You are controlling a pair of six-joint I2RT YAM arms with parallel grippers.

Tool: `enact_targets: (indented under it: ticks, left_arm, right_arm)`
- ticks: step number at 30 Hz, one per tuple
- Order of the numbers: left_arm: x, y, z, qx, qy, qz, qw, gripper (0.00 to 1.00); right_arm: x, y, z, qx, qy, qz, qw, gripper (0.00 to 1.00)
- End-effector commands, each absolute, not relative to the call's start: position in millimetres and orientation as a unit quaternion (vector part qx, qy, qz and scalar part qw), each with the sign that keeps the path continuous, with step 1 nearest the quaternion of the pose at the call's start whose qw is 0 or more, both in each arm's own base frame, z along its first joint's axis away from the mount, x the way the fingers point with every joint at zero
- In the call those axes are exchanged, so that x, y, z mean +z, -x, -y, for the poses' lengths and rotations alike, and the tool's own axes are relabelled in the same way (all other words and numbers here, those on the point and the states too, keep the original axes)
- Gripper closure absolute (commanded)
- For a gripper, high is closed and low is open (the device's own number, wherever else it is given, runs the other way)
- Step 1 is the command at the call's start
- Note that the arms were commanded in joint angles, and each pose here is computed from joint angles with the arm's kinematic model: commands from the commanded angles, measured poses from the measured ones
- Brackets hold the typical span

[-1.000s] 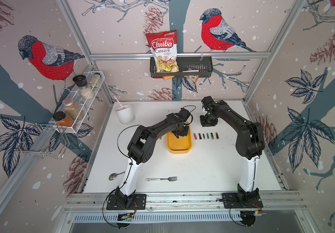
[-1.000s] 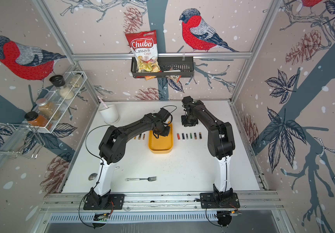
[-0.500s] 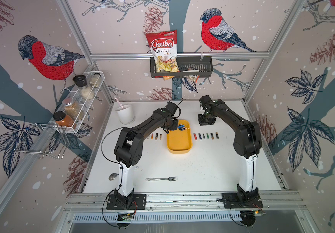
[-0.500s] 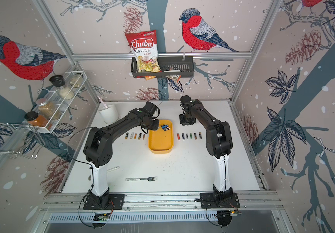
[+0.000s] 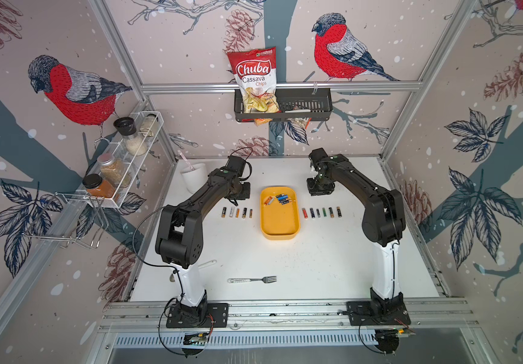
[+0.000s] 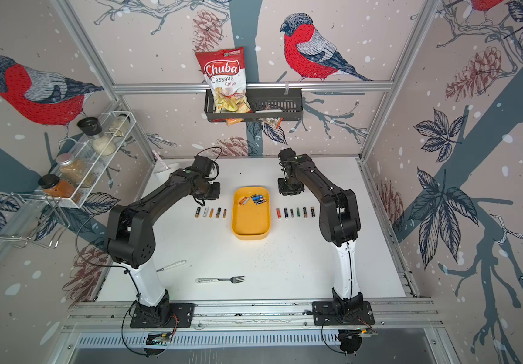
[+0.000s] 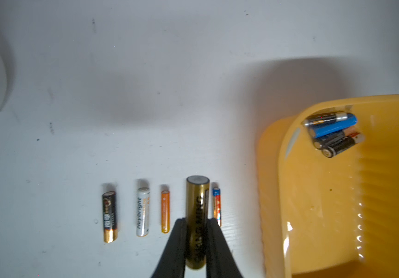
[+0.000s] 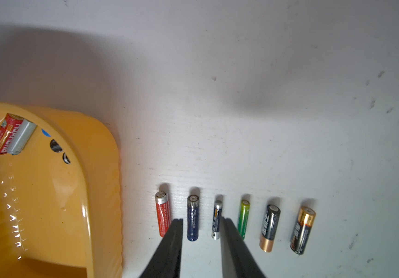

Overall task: Take the batteries out of the storage box
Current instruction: Place the battery at the center of the board.

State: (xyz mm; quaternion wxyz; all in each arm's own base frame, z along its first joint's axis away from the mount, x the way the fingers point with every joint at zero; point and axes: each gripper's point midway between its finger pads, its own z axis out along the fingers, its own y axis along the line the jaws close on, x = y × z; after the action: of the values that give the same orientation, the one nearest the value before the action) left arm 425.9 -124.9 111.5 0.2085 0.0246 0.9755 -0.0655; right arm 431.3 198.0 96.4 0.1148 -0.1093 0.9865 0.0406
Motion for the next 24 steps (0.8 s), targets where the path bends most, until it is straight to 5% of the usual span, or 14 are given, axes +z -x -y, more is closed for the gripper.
enact_targets:
  ticks: [1, 24]
  left_arm:
    - [110, -426, 101, -0.054, -0.019, -0.974, 0.217, 0.82]
    - [45, -400, 12, -0.017, 0.020, -0.987, 0.161, 0.82]
  right_arm:
    - [97, -429, -197, 0.036, 0.106, -0.988, 0.110, 0.67]
    - [92, -427, -199, 0.030, 0.107, -0.988, 0.103, 0.67]
